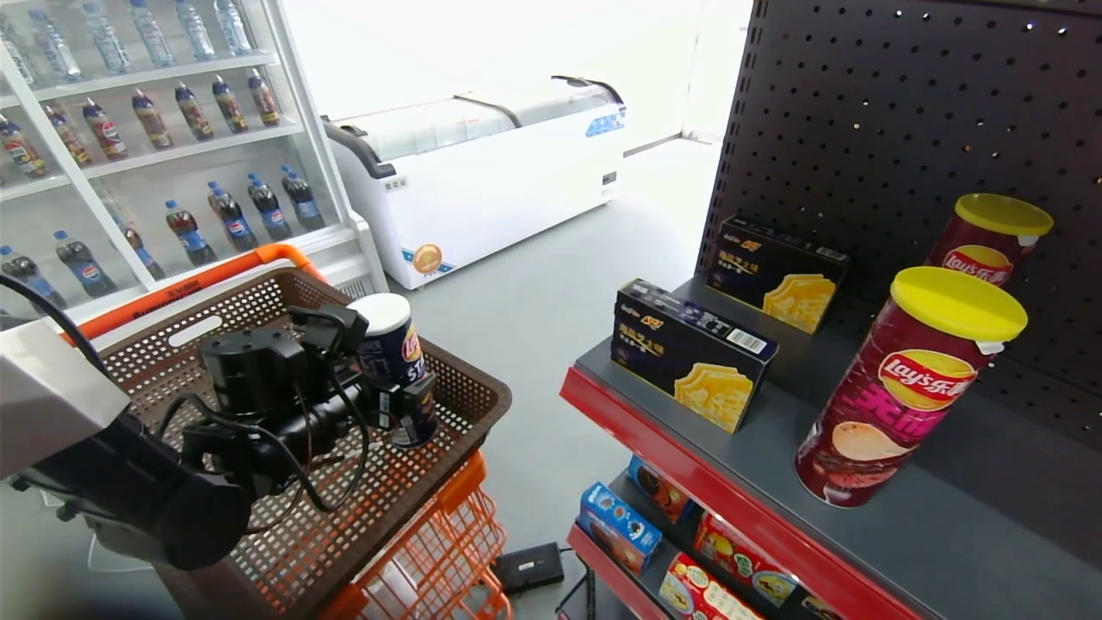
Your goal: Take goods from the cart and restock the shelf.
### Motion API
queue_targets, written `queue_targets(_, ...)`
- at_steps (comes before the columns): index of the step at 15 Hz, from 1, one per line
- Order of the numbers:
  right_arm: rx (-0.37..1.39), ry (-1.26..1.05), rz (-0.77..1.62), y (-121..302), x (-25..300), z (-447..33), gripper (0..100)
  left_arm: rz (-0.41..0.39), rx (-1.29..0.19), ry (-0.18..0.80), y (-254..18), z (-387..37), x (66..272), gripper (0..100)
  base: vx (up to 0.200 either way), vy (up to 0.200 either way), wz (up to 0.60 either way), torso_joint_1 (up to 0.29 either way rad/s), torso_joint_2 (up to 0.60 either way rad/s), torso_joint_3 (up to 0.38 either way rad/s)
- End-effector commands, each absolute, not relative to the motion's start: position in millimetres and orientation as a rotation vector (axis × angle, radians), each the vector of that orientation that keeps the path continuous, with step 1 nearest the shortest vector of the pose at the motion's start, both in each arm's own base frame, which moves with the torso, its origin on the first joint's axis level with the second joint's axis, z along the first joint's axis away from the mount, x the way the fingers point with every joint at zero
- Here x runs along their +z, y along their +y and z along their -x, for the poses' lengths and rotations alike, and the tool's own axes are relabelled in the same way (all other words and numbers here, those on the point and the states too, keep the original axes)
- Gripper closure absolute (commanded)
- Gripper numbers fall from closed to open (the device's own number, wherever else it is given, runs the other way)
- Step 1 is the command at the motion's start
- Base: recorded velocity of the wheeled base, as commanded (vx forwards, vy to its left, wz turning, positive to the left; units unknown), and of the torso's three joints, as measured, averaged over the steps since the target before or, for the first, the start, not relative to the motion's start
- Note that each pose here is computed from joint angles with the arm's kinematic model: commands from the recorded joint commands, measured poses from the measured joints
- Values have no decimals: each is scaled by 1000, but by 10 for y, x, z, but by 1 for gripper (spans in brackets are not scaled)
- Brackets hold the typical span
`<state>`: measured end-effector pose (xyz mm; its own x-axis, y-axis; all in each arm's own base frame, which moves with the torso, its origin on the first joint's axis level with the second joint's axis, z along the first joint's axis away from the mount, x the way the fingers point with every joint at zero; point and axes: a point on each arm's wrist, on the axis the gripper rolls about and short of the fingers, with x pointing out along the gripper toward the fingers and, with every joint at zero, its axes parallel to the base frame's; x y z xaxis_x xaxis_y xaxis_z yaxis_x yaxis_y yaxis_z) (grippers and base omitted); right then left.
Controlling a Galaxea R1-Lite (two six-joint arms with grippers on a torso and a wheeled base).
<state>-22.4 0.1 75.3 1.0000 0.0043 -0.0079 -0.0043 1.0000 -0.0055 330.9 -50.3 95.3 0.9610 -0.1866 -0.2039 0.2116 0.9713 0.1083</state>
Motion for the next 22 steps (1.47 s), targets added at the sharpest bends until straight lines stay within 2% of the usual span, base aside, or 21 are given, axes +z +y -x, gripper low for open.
queue_targets(1, 5, 9, 6, 1, 753, 223, 0, -131, -207, 211, -522, -3348, 874, 0, 0, 0, 0, 0, 0, 0)
queue_targets(3, 5, 9, 6, 1, 753, 223, 0, -131, -209, 212, -532, -3376, 835, 0, 0, 0, 0, 0, 0, 0)
queue_targets(4, 5, 9, 6, 1, 753, 223, 0, -129, -207, 208, -530, -3400, 830, 100, 0, 0, 0, 0, 0, 0)
queue_targets(10, 5, 9, 6, 1, 753, 223, 0, -132, -204, 175, -527, -3445, 863, 100, 0, 0, 0, 0, 0, 0)
queue_targets(13, 5, 9, 6, 1, 753, 223, 0, -131, -237, 73, -569, -3282, 1295, 100, 0, 0, 0, 0, 0, 0)
queue_targets(14, 5, 9, 6, 1, 753, 223, 0, -130, -259, 65, -585, -3232, 1380, 100, 0, 0, 0, 0, 0, 0)
queue_targets(16, 5, 9, 6, 1, 753, 223, 0, -127, -338, 94, -564, -2990, 1660, 100, 0, 0, 0, 0, 0, 0)
queue_targets(19, 5, 9, 6, 1, 753, 223, 0, -122, -436, 143, -566, -2599, 1957, 100, 0, 0, 0, 0, 0, 0)
queue_targets(22, 5, 9, 6, 1, 753, 223, 0, -115, -476, 178, -578, -2326, 2085, 100, 0, 0, 0, 0, 0, 0)
